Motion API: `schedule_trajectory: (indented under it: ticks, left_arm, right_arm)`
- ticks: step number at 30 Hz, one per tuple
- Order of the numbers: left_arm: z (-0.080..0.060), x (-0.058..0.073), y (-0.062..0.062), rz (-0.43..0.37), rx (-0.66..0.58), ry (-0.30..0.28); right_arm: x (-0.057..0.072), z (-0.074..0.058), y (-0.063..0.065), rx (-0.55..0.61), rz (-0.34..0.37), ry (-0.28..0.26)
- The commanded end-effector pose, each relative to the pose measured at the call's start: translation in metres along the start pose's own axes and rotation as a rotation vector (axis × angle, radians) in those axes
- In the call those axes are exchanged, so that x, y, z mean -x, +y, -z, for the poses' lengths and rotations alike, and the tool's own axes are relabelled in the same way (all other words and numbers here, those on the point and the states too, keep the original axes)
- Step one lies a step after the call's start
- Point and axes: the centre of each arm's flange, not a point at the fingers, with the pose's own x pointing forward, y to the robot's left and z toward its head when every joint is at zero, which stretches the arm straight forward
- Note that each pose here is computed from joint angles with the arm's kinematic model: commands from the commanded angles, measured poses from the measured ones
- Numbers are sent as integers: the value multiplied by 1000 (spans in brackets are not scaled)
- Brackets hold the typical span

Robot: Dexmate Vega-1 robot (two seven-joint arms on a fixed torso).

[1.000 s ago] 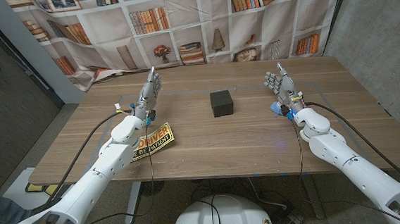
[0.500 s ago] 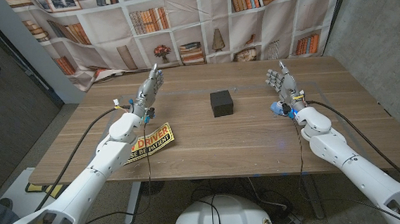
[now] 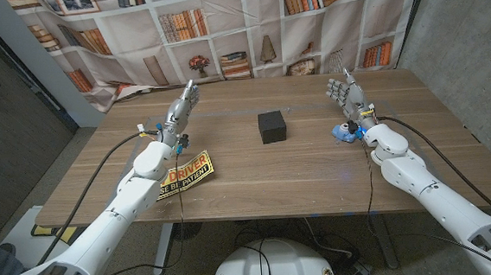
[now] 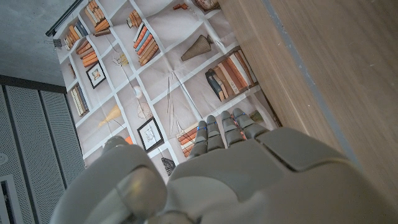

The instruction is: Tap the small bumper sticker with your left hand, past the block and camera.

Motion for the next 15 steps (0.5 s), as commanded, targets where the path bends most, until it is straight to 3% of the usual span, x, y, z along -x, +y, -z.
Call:
schedule_trajectory:
  ticks: [1,15]
  left_arm:
    - [-3,10,1,21,-40,-13]
    - [4,37,4,27,-84,-11]
  right_arm:
    - [2,-13,-2,33,-29,-6]
    - [22,-16,2,34,-31,19]
